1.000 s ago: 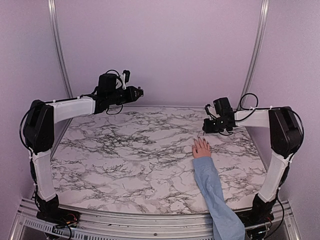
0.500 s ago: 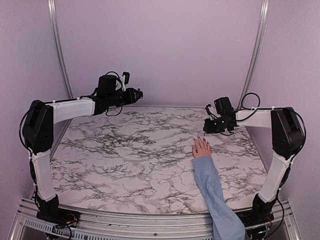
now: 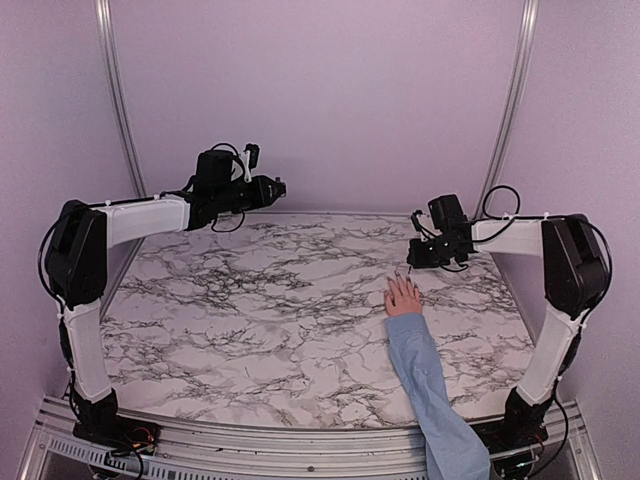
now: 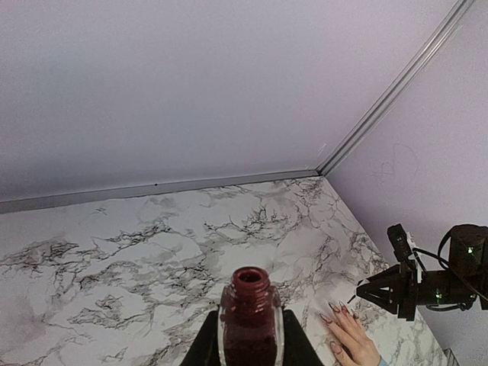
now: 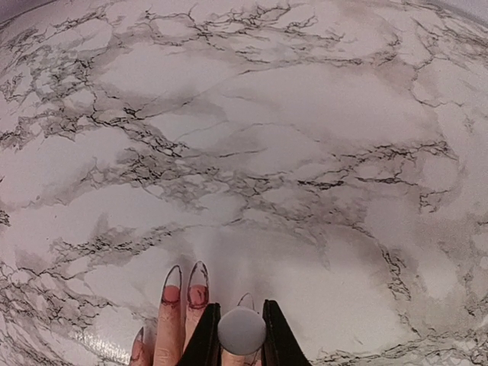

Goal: Paint the nails
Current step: Paint the nail polish on the nail.

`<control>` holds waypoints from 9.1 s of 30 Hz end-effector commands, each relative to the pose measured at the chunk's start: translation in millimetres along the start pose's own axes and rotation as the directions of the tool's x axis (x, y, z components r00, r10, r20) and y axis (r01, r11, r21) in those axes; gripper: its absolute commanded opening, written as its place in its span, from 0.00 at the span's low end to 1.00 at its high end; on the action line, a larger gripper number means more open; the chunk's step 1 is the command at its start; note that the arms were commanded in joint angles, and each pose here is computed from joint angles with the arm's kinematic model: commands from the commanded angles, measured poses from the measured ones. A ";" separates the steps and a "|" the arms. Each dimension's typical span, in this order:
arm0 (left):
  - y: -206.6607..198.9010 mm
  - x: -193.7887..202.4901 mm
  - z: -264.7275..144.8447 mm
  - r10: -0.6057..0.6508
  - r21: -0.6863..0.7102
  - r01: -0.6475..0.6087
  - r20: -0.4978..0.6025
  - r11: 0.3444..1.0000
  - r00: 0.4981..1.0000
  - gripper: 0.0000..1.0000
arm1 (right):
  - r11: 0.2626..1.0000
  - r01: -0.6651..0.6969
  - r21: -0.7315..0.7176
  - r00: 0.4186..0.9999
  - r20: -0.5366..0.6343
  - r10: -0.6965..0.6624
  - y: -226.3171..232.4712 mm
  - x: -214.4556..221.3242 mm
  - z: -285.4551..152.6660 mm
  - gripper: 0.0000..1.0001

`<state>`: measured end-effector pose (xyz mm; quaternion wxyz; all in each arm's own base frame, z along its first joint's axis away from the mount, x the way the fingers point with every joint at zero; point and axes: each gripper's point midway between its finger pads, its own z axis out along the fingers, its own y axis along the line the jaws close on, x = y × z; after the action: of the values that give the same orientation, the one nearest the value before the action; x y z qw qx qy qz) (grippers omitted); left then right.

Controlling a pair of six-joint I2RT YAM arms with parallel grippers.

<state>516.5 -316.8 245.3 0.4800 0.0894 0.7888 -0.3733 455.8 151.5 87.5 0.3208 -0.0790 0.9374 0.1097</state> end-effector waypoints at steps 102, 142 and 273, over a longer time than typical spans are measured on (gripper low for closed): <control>-14.9 -25.4 -9.2 0.019 0.045 -0.023 0.078 0.999 0.997 0.00 | 0.991 0.128 0.025 0.992 -0.002 -0.128 12.9 -6.2 2.9 0.00; -11.7 -22.9 -4.9 0.020 0.048 -0.023 0.070 0.999 0.997 0.00 | 0.990 0.130 0.046 0.991 -0.025 -0.129 9.4 -4.7 3.4 0.00; -4.4 -19.1 -12.9 -0.007 0.049 0.003 0.080 0.999 0.997 0.00 | 0.994 0.109 0.026 0.988 -0.110 -0.105 11.3 2.8 6.4 0.00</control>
<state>516.3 -308.7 233.7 0.4779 0.0792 0.7870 -0.3821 449.4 160.2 81.5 0.2782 -0.1274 0.9490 0.0767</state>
